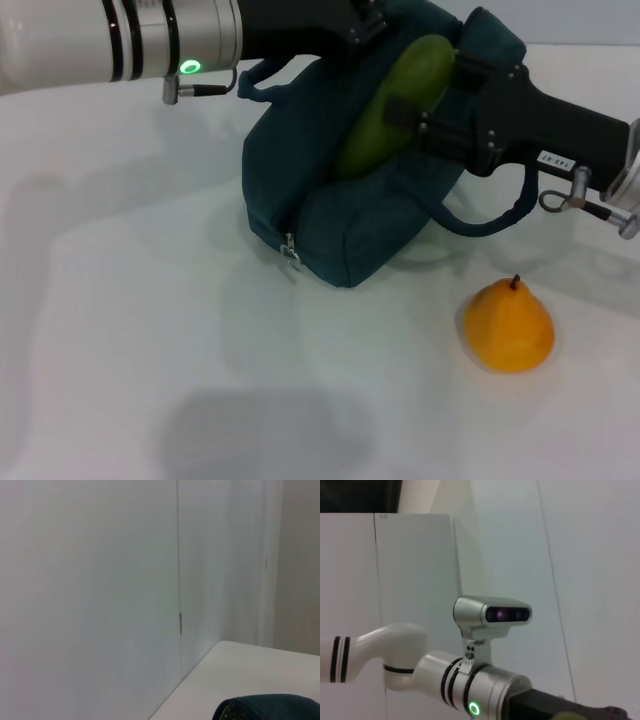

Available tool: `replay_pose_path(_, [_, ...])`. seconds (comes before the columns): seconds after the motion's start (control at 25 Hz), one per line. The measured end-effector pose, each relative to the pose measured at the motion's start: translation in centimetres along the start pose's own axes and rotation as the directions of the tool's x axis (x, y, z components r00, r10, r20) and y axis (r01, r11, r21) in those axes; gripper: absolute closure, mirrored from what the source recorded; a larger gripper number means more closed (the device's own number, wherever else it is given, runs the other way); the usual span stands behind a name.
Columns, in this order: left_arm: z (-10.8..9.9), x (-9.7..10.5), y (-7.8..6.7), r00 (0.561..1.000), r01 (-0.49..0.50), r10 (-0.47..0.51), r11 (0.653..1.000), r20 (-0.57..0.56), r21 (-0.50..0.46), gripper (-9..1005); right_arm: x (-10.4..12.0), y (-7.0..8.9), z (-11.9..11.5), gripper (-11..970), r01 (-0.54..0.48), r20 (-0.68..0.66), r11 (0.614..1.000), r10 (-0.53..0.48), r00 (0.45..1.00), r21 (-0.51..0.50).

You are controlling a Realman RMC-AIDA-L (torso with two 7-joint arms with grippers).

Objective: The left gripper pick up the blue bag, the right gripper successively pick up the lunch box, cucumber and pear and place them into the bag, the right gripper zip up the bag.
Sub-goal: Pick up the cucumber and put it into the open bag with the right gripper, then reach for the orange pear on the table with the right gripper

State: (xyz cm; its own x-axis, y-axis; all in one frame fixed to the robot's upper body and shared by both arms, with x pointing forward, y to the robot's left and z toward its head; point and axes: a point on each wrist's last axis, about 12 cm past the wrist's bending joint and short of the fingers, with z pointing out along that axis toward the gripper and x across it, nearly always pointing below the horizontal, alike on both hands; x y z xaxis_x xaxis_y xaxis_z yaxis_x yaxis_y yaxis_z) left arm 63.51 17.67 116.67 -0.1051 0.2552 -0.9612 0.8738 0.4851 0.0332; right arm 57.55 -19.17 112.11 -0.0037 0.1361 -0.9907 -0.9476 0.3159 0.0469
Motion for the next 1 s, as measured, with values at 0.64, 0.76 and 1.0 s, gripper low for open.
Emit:
replay_pose_path(0.64, [-0.1, 0.5, 0.5, 0.999, 0.015, -0.013, 0.999, 0.031, -0.051, 916, -0.9, 0.6, -4.6, 185, -0.021, 0.027, 1.000, 0.021, 0.999, -0.002])
replay_pose_path(0.76, [-0.1, 0.6, 0.5, 1.000, 0.014, -0.012, 0.999, 0.026, -0.052, 916, -0.7, 1.1, -6.5, 184, -0.079, -0.091, 0.994, 0.073, 0.993, -0.069])
replay_pose_path(1.0, [0.0, 0.6, 0.5, 1.000, 0.007, -0.006, 0.999, 0.022, -0.049, 916, 0.7, 1.4, -6.9, 189, -0.150, -0.203, 0.987, 0.136, 0.970, -0.056])
